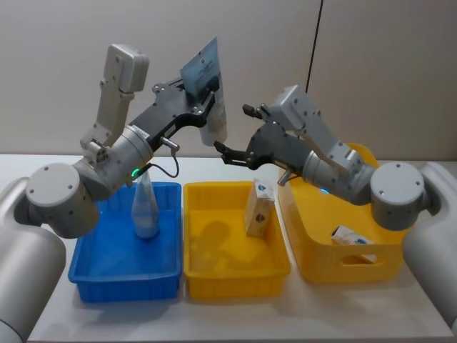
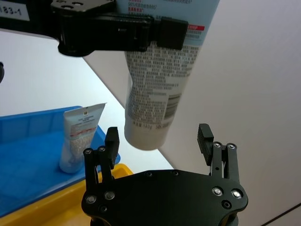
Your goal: Bimanual collaborative sorting of washing and personal care products
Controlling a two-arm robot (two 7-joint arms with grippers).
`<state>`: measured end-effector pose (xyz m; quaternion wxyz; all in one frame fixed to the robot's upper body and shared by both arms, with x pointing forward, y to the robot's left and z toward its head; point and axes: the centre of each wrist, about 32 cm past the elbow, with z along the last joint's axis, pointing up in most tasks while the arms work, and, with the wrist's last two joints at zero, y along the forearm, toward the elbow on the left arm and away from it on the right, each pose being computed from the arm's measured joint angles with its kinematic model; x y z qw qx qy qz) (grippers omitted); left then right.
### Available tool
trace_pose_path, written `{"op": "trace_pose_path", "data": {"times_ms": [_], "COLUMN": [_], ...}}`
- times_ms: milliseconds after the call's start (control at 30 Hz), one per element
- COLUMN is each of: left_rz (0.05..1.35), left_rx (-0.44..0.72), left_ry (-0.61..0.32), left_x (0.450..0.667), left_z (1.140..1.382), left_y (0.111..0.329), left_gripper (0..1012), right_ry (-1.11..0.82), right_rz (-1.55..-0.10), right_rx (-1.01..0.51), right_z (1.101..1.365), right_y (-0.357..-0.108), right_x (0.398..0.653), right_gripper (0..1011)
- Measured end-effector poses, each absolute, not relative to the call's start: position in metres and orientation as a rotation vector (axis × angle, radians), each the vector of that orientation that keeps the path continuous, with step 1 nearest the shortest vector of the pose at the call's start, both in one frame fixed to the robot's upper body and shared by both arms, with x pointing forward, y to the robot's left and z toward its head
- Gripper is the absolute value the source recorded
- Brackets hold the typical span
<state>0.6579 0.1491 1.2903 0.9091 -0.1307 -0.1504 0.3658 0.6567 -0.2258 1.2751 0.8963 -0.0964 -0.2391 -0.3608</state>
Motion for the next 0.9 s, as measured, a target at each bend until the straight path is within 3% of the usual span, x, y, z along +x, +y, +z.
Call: {"op": "trace_pose_path", "data": {"times_ms": [900], "left_rz": [0.741], "left_rx": [-0.297], "left_ry": [-0.295], "left_x": [0.652], "left_z": [1.284], "left_y": [0.140], "left_gripper": [234], "right_ry": [-0.404], "right_rz": [-0.743], "right_rx": [-0.170], "right_z": [1.283], "right_y": [-0.196], "right_x": [0.676], "right_gripper": [1002]}}
